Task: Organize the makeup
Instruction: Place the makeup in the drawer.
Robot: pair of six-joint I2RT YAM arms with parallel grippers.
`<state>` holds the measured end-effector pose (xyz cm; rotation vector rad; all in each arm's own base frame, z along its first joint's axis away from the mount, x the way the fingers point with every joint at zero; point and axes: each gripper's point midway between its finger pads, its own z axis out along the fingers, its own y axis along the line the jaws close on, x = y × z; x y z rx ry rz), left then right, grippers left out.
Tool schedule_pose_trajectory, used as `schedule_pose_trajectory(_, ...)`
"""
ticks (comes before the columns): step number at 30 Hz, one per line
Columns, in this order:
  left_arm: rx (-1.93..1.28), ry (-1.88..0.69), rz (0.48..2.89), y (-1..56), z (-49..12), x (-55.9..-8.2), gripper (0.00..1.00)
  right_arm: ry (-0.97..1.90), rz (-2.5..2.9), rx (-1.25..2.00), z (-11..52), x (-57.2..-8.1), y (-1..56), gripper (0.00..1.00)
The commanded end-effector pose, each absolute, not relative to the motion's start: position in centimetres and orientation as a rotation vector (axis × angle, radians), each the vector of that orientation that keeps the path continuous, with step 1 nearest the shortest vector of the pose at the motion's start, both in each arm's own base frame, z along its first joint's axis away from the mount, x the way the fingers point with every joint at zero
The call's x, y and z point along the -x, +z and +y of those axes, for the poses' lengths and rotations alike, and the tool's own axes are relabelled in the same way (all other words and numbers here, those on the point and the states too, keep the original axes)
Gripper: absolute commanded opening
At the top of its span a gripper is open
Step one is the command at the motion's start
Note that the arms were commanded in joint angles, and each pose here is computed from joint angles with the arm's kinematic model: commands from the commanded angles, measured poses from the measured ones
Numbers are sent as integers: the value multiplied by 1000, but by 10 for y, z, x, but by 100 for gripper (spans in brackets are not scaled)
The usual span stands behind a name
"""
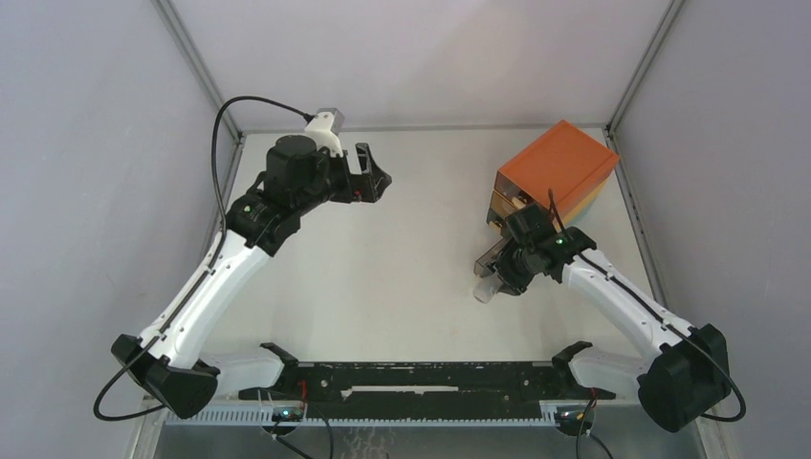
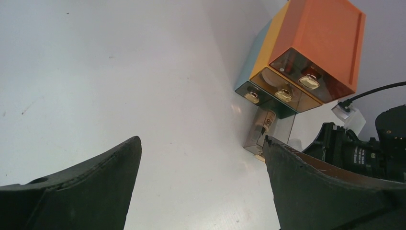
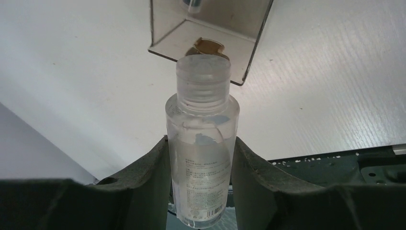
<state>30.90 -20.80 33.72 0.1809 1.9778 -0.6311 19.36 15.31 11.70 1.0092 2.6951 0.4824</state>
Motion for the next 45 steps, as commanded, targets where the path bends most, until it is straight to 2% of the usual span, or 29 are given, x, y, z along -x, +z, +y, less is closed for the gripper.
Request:
schedule_pose_trajectory(1,-185,-653,1967,338,-213,-312,100,465,2656,-1023,156,-197,119,0)
schedule_pose_trajectory(8,-187,-656,1989,330,-216,-314,100,328,2508,-972,132,-212,125,0)
schedule_pose_trajectory(14,-192,-668,2009,324,-219,-315,100,359,2277,-568,152,-227,161,0)
schedule_pose_trajectory(18,-197,-671,2011,323,-220,-314,100,353,2239,-461,156,-231,159,0)
schedule_pose_trajectory(22,-209,-679,2021,319,-222,-313,100,428,2359,-605,155,-224,141,0)
schedule_pose_trajectory(25,-271,-801,2039,309,-241,-299,100,502,2405,-657,160,-220,139,0)
schedule_pose_trajectory(30,-482,-1165,1982,267,-304,-232,100,680,2334,-802,165,-220,167,0)
schedule_pose_trajectory(34,-555,-1340,1891,253,-343,-194,100,698,2283,-970,159,-223,183,0)
schedule_pose_trajectory(43,-575,-1407,1866,234,-395,-197,100,790,2296,-1001,175,-228,186,0)
schedule_pose_trajectory(45,-642,-1391,1908,224,-406,-199,95,801,2299,-993,177,-228,187,0)
